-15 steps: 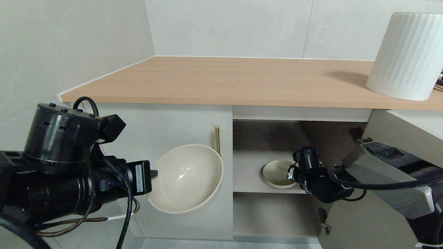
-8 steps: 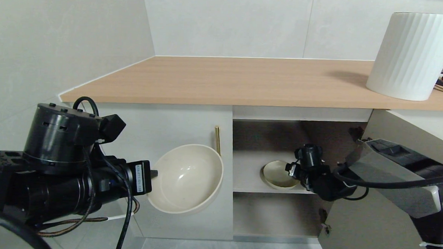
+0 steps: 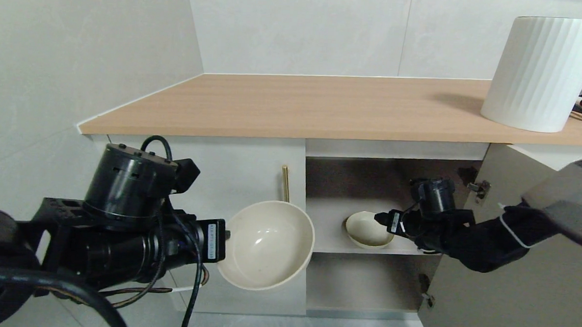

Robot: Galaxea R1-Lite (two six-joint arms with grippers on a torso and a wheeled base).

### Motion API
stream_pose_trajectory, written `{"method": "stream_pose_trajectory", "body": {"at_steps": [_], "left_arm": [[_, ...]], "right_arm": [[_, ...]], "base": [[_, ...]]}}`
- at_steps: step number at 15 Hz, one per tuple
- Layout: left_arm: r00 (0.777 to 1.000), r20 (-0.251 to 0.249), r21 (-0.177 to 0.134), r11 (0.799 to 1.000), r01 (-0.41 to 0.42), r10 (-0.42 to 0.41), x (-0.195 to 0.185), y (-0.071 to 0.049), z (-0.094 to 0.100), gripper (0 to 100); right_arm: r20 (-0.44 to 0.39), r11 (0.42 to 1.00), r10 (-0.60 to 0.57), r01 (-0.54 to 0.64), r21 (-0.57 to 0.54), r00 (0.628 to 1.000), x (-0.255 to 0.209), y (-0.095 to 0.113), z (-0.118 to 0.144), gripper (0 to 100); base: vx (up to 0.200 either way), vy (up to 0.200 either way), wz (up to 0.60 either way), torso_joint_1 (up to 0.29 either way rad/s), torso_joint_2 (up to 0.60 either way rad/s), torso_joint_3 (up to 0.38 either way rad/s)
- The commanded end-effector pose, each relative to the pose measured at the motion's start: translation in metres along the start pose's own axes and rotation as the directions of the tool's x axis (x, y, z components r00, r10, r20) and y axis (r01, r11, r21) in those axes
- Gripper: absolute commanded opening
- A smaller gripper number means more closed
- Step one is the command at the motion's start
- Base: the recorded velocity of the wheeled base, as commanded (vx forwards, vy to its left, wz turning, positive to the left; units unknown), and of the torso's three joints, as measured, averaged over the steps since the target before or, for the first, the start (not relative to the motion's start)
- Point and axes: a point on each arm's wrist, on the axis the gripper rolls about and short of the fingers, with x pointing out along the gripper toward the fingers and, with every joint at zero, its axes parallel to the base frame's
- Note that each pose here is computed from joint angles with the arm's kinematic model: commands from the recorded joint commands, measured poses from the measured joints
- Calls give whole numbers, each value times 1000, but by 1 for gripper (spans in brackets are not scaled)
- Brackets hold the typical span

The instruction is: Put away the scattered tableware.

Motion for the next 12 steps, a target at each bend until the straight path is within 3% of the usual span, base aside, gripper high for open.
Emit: {"method": "stream_pose_trajectory", "body": {"at_steps": [1, 5, 6, 8, 12], "left_arm": [[996, -84, 69, 998, -6, 12, 30, -13, -17, 0], [987, -147, 133, 990, -43, 63, 50, -23, -38, 0], [984, -167, 154, 987, -38, 64, 53, -28, -45, 0], [983, -178, 179, 984, -19, 51, 51, -33, -50, 0], [986, -161, 203, 979, -1, 35, 42, -40, -54, 0]], "right_arm": [[2, 973, 210, -209, -95, 978, -101, 24, 20, 100], [-108, 915, 359, -372, -155, 927, -174, 48, 17, 100], [-202, 881, 404, -439, -177, 892, -189, 48, 12, 100], [-287, 861, 394, -460, -216, 873, -190, 47, 4, 100], [-404, 841, 358, -479, -252, 842, -172, 66, -27, 100]], "base": [[0, 0, 0, 0, 0, 0], [0, 0, 0, 0, 0, 0], [0, 0, 0, 0, 0, 0], [0, 0, 0, 0, 0, 0], [0, 0, 0, 0, 0, 0]]}}
